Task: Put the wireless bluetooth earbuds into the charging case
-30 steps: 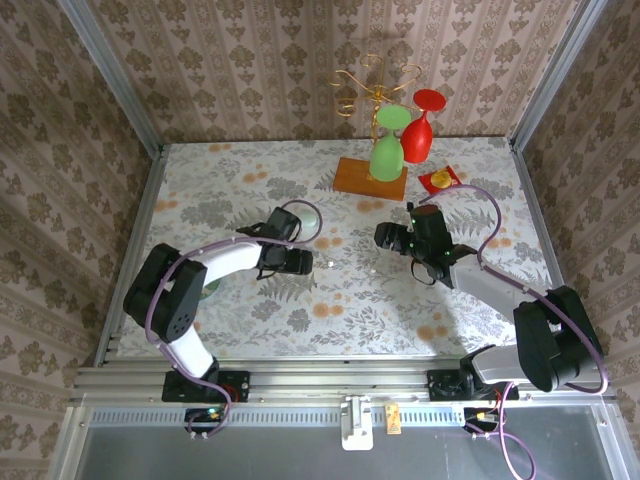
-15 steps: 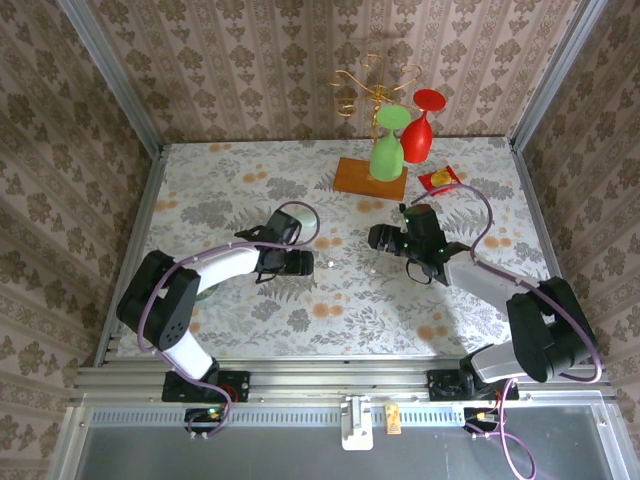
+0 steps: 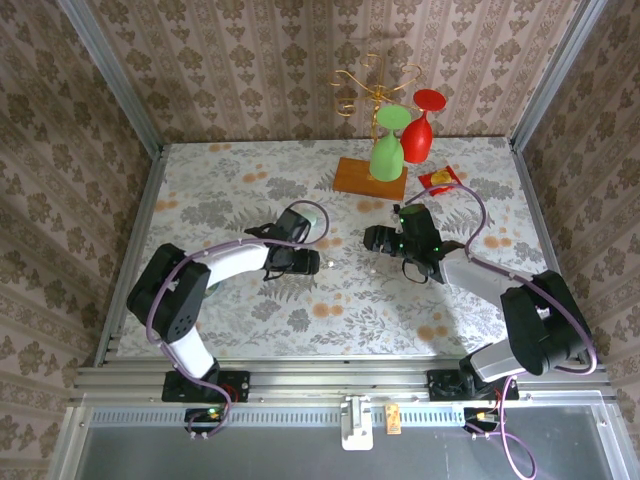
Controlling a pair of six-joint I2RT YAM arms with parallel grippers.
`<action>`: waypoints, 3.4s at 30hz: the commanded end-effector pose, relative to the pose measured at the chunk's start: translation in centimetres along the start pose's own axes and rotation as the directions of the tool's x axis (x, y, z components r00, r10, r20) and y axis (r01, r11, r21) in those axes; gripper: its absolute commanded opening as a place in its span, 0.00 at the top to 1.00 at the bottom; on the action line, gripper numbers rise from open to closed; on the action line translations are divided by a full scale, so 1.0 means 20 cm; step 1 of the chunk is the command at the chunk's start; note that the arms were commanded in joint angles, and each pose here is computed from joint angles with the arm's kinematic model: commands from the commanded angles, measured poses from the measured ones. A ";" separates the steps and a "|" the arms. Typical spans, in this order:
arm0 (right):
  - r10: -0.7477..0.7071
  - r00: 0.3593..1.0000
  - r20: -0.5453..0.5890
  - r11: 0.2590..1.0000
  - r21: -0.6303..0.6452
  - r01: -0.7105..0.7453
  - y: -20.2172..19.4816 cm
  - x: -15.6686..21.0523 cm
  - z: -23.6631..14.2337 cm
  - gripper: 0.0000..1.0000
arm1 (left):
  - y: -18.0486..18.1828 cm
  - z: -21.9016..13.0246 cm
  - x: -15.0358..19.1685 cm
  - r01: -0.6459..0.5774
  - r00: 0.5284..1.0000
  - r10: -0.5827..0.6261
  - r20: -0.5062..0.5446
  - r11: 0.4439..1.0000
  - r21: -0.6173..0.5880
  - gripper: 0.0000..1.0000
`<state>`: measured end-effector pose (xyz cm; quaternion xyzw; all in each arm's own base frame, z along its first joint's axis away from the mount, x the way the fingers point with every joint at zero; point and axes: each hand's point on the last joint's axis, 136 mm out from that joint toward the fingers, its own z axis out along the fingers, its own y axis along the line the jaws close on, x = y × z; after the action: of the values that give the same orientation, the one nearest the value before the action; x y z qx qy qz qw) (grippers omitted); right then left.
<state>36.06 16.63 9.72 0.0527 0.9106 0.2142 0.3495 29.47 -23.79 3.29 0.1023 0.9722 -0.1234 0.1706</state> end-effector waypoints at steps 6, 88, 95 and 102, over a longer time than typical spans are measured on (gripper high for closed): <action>-0.012 1.000 0.015 0.999 -0.038 0.013 0.07 -0.05 0.02 0.19 | -0.13 -0.04 -0.01 0.002 1.000 0.000 -0.023 0.997 0.083 0.27; -0.231 0.900 0.369 0.739 -0.536 0.409 1.05 -0.10 -0.04 0.39 | -0.17 -0.65 -0.46 0.408 0.704 -0.663 0.253 0.670 0.621 0.56; -0.217 0.906 0.363 0.732 -0.554 0.397 1.09 -0.11 0.00 0.56 | -0.18 -0.67 -0.45 0.409 0.698 -0.675 0.237 0.648 0.642 0.56; -0.221 0.909 0.352 0.722 -0.568 0.396 1.10 -0.10 0.00 0.64 | -0.19 -0.68 -0.46 0.409 0.694 -0.688 0.214 0.620 0.670 0.56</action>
<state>36.12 35.03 18.09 -0.1857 0.7538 0.4160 0.4736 33.28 -24.69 18.52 -0.2009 0.8143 -0.4481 0.3097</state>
